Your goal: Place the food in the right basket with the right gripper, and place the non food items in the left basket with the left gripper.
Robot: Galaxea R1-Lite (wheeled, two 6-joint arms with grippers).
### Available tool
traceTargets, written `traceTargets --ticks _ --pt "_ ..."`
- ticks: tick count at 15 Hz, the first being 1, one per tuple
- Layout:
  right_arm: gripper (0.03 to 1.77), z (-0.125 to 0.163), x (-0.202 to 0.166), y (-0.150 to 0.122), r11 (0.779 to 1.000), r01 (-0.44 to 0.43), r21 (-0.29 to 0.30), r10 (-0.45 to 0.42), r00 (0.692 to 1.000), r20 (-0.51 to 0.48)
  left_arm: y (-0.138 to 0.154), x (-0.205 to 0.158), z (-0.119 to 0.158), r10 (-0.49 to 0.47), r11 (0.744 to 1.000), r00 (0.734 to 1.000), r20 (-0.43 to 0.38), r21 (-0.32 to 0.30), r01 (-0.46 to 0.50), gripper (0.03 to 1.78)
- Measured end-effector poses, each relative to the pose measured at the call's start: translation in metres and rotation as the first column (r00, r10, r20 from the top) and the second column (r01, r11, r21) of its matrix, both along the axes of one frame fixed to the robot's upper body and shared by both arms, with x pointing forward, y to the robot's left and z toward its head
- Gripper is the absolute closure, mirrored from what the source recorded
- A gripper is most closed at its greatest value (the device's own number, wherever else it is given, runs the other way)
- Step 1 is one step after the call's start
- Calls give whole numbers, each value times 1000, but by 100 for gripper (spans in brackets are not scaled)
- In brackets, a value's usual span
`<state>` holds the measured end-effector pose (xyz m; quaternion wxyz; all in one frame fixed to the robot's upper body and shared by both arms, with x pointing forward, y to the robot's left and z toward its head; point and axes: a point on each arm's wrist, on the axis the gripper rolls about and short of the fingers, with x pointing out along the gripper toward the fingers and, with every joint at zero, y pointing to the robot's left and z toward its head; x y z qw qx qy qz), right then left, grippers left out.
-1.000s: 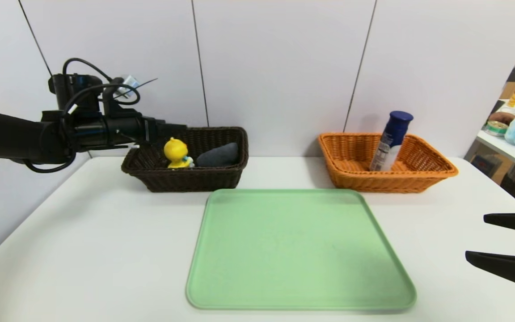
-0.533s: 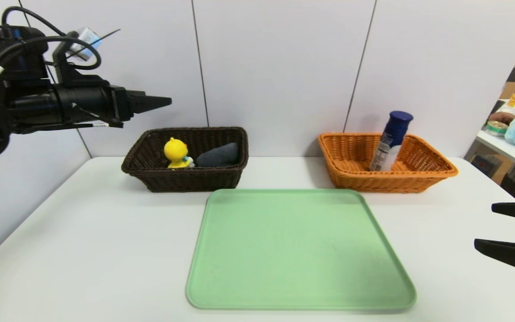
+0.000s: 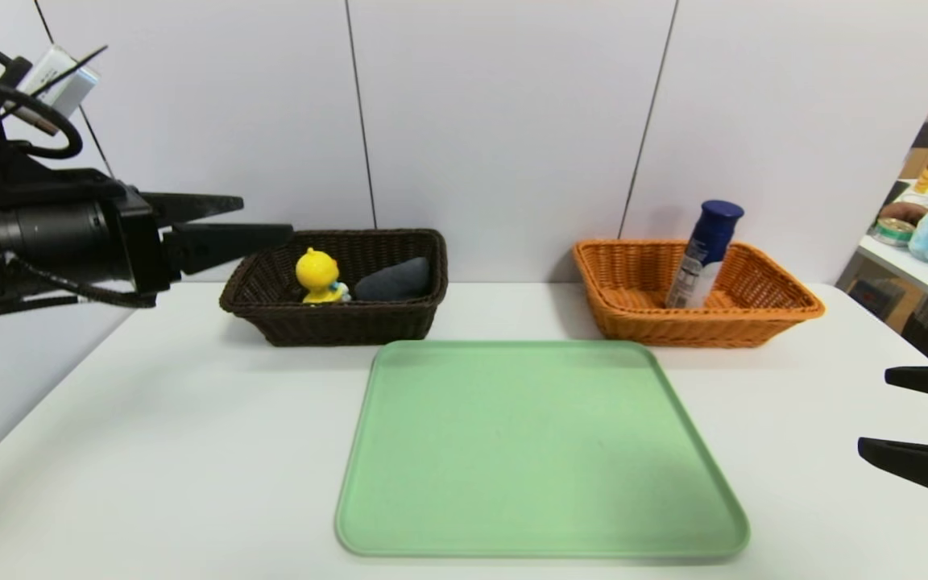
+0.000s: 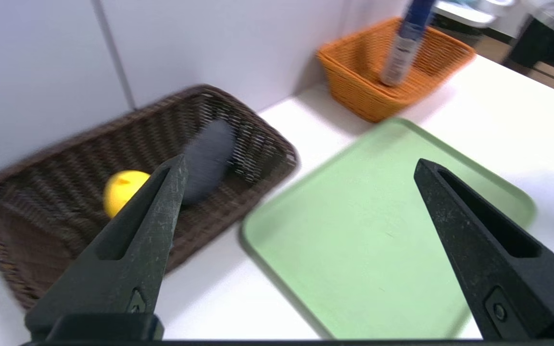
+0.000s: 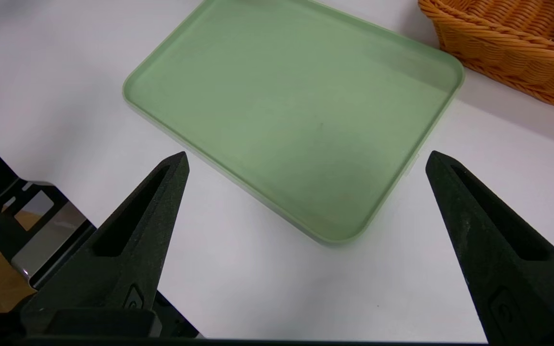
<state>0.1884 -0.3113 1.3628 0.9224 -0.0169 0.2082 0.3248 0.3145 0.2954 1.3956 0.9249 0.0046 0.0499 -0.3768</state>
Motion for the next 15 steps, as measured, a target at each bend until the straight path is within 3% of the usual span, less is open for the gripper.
traceTargets --ticks 4,7,12,15 --pt "10 -2 -5 1 1000 -13 1 13 1000 3 -24 -43 -29 -157 985 986 -46 58 160 12" --pt "10 -2 -15 -3 999 51 -7 -51 999 10 -24 -69 -43 -184 980 982 -51 72 187 12" --pt "10 -10 -41 -13 982 187 -23 -185 981 52 -6 -105 -65 -15 993 999 -31 119 18 12" --pt "10 -16 -62 -17 964 264 -28 -261 962 80 9 -123 -69 85 990 996 -3 115 -84 12"
